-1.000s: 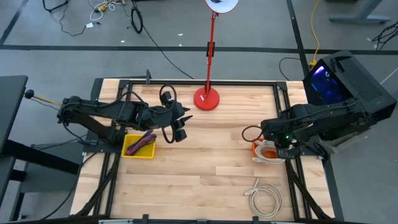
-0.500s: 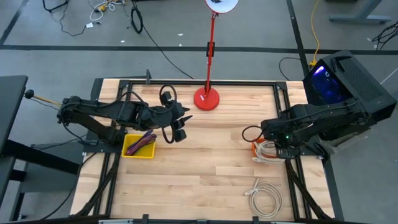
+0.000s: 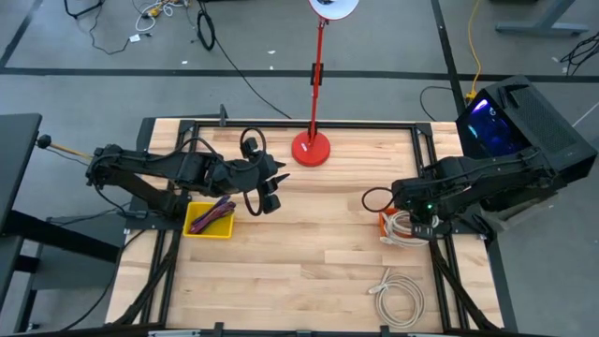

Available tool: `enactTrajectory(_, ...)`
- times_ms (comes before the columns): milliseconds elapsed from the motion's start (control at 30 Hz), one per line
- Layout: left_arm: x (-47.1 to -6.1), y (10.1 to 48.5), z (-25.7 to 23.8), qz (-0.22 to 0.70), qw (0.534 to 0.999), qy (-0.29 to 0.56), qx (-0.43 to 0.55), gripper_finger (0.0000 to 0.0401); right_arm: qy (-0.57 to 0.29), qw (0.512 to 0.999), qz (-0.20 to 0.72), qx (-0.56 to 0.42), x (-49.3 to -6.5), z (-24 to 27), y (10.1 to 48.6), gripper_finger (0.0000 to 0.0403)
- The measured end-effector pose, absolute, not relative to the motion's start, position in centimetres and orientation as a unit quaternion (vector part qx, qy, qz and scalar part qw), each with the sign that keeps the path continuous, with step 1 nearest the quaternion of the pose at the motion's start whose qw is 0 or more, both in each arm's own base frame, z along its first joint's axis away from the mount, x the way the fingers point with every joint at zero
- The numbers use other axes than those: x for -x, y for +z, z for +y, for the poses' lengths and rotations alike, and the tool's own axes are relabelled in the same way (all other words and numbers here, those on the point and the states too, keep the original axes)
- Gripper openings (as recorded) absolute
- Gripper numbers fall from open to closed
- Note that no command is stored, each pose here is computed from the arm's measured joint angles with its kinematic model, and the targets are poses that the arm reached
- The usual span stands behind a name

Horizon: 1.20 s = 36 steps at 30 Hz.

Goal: Pick & Place USB Port
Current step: Put the brown HDMI cable into the orange bin

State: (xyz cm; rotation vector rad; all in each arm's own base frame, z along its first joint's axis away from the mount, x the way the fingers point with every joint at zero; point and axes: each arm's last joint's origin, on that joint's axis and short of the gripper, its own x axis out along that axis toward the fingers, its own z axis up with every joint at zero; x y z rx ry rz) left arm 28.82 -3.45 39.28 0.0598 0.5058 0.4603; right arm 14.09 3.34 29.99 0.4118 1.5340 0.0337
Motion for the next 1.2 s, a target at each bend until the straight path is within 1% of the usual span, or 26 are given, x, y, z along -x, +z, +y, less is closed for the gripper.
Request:
enactTrajectory(167,-28.8,39.3,-3.5,0.248,0.942,0.225,-0.029,0.0131,0.002,0.702,0.686,-0.190,-14.2,3.2,30.0,0.0074)
enactTrajectory(233,-28.8,39.3,-3.5,0.248,0.942,0.226,-0.029,0.0131,0.000,0.711,0.674,-0.198,-14.5,3.1,30.0,0.0075)
enactTrajectory(367,-28.8,39.3,-3.5,0.247,0.942,0.225,-0.029,0.0131,0.013,0.762,0.608,-0.224,-16.2,3.1,30.4,0.0075)
enactTrajectory(467,-29.1,39.1,-3.5,0.248,0.942,0.224,-0.029,0.0131,0.049,0.806,0.534,-0.252,-18.3,3.4,31.0,0.0075)
enactTrajectory(567,-29.6,38.7,-3.7,0.256,0.944,0.208,-0.022,0.0131,0.079,0.822,0.498,-0.267,-20.3,4.3,31.0,0.0075)
enactTrajectory(767,-30.2,37.6,-4.2,0.286,0.939,0.189,-0.006,0.0131,0.131,0.815,0.505,-0.250,-23.8,7.3,28.9,0.0075)
enactTrajectory(867,-30.3,37.1,-4.5,0.299,0.936,0.186,-0.013,0.0131,0.149,0.792,0.539,-0.244,-24.7,9.0,27.2,0.0075)
enactTrajectory(1000,-30.5,36.8,-4.6,0.307,0.934,0.185,-0.017,0.0131,0.147,0.752,0.600,-0.230,-24.6,10.9,25.3,0.0075)
enactTrajectory(1200,-30.4,36.6,-4.7,0.316,0.930,0.185,-0.020,0.0131,0.156,0.719,0.638,-0.227,-24.0,13.8,24.0,0.0075)
